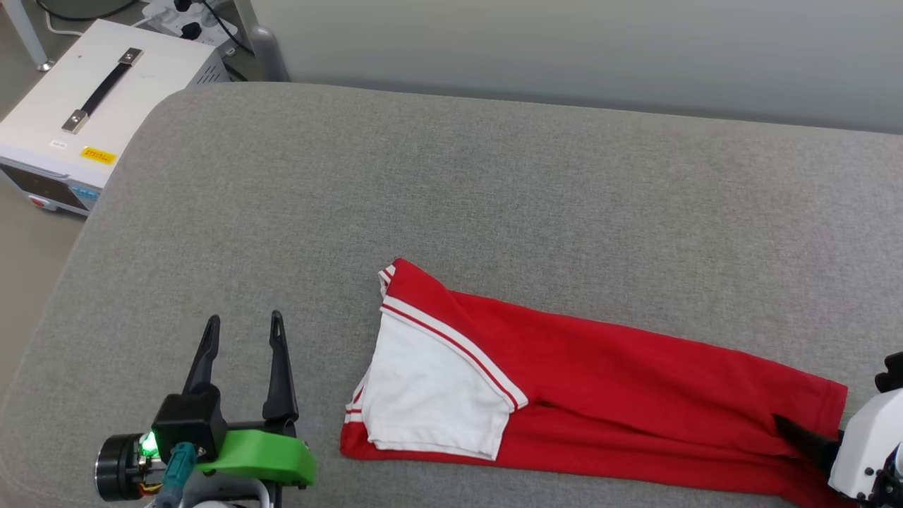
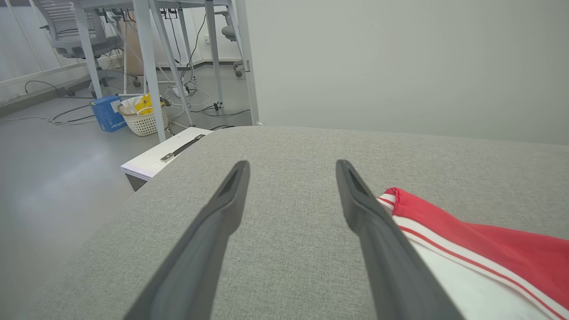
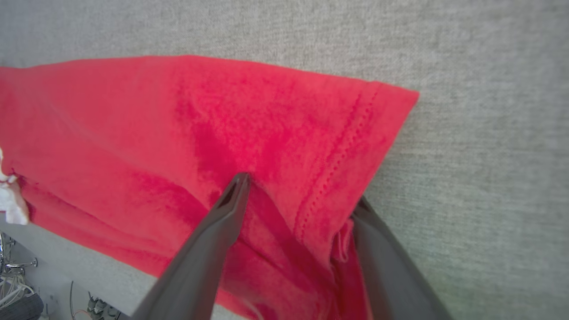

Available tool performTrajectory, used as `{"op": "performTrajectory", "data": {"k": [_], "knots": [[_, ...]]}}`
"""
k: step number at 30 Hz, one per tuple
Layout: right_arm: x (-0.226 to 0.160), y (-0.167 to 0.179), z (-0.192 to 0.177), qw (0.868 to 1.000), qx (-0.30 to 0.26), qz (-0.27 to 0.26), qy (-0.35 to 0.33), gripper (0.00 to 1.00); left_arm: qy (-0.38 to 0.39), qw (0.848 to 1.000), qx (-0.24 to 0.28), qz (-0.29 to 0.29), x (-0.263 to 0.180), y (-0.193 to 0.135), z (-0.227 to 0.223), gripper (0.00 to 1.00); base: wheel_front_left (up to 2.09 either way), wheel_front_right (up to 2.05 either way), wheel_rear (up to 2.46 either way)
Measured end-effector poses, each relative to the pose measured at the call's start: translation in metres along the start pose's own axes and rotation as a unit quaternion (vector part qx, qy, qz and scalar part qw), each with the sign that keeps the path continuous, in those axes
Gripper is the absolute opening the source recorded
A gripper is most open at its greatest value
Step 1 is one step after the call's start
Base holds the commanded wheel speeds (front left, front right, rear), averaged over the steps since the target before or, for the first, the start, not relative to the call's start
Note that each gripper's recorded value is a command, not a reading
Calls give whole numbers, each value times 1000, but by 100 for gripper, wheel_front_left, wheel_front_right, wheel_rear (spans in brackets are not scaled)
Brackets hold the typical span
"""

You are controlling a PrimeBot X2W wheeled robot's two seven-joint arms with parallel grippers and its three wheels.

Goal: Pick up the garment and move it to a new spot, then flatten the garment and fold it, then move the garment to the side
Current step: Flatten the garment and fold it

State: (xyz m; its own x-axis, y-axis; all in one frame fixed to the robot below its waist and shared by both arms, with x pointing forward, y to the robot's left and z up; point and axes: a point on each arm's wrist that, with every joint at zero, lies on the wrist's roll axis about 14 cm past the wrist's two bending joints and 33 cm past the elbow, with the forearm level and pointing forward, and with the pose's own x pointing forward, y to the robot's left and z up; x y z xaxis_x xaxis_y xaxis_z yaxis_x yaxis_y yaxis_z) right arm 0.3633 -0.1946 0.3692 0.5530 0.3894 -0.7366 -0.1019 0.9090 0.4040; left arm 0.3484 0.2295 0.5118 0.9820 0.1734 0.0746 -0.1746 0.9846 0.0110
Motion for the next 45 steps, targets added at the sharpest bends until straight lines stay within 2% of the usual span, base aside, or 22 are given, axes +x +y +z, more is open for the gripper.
{"op": "performTrajectory", "data": {"k": [1,2,3,11,19,25,30,36,41,42,45], "knots": [[0,0,1,1000,-3,-1,-6,35,-1,1000,0,-1,-1,-1,0,100,0,0,0],[1,-1,2,1000,-3,-3,-12,22,-2,1000,1,-3,-1,-1,0,100,0,0,0],[1,-2,1,1000,-3,-5,-14,0,-4,1000,0,-4,-1,-2,1,100,0,0,0],[-7,-13,10,998,-10,-23,-51,0,-14,1000,7,-16,-5,-7,5,100,0,0,0],[-42,-62,31,992,-23,-89,-80,0,-20,999,12,-30,-9,-12,8,100,0,0,0],[-66,-79,45,987,-51,-115,-97,0,-16,999,10,-33,-15,-12,6,100,0,0,0],[-66,-53,41,990,-62,-75,-97,0,-14,999,7,-35,-19,-13,4,100,0,0,0],[-66,3,44,992,-71,12,-102,0,-9,999,8,-39,-23,-14,1,100,0,0,0],[-62,49,43,988,-101,75,-94,0,-2,999,10,-43,-23,-17,-3,100,0,0,0],[-56,68,40,985,-118,96,-83,0,1,999,10,-43,-22,-18,-5,100,0,0,0],[-46,97,42,979,-145,125,-73,0,8,999,8,-43,-22,-19,-10,100,0,0,0]]}}
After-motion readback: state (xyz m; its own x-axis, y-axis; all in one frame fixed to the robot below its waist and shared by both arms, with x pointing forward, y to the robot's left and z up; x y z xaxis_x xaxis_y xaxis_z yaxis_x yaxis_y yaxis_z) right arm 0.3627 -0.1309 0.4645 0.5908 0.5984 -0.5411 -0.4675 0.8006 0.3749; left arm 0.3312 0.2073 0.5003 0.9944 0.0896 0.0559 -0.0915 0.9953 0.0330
